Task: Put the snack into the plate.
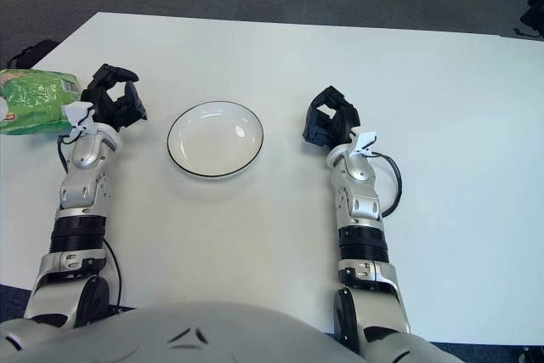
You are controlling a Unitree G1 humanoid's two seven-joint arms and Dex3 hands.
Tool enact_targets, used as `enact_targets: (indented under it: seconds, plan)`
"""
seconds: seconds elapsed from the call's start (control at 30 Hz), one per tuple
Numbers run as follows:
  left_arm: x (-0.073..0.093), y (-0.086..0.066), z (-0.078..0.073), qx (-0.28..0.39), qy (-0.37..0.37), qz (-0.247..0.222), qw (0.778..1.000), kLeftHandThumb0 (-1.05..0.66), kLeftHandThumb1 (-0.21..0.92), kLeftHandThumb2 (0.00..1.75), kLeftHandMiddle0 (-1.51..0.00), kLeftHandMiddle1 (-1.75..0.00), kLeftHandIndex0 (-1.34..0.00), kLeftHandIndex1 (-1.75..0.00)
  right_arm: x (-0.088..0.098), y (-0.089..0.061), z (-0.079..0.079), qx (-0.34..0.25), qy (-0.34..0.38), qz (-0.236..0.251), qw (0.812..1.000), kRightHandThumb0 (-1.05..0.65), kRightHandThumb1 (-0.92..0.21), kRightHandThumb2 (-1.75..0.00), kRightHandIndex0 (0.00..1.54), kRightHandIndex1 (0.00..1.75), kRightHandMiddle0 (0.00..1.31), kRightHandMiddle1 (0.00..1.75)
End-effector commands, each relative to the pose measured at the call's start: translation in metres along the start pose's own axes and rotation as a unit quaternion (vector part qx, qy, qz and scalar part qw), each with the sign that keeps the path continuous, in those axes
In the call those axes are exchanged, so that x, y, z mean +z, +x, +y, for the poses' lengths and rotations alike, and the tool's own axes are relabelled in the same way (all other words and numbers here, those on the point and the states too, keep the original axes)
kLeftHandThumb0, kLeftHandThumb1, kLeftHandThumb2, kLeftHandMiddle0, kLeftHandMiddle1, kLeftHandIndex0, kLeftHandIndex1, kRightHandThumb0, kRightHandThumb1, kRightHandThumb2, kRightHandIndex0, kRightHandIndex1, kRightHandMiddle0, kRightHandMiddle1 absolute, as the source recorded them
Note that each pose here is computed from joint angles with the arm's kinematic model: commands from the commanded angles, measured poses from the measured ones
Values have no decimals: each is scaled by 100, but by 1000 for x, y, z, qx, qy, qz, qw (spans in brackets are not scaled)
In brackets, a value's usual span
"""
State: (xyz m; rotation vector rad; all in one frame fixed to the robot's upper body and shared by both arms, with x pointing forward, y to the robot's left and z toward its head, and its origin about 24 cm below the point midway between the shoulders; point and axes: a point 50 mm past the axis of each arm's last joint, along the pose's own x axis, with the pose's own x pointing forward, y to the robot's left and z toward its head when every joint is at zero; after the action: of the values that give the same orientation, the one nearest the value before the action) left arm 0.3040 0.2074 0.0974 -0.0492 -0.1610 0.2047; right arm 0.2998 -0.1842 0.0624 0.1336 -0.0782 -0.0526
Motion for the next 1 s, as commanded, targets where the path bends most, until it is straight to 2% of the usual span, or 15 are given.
enact_targets:
  seconds: [0.0,0.23,0.57,0.97]
  plan:
    - [1,0,2,3,2,-3,1000,-42,51,107,-118,-175,-46,-175,-33,-22,-8,-21,12,63,998,-48,-31,-132,96,175,62,175]
    - [4,0,2,14,24,-15,1000,-43,50,109,-117,-175,-47,-175,-34,-21,-8,-19,10,63,998,-48,-31,-133,98,175,62,175]
    - [9,3,2,43,110,-58,991,-44,44,116,-115,-175,-51,-175,-35,-21,-8,-21,10,66,998,-48,-30,-133,97,175,62,175]
    - [19,13,9,19,177,-107,978,-43,47,113,-118,-175,-49,-175,-35,-21,-10,-21,8,65,998,-48,-30,-133,97,175,62,175]
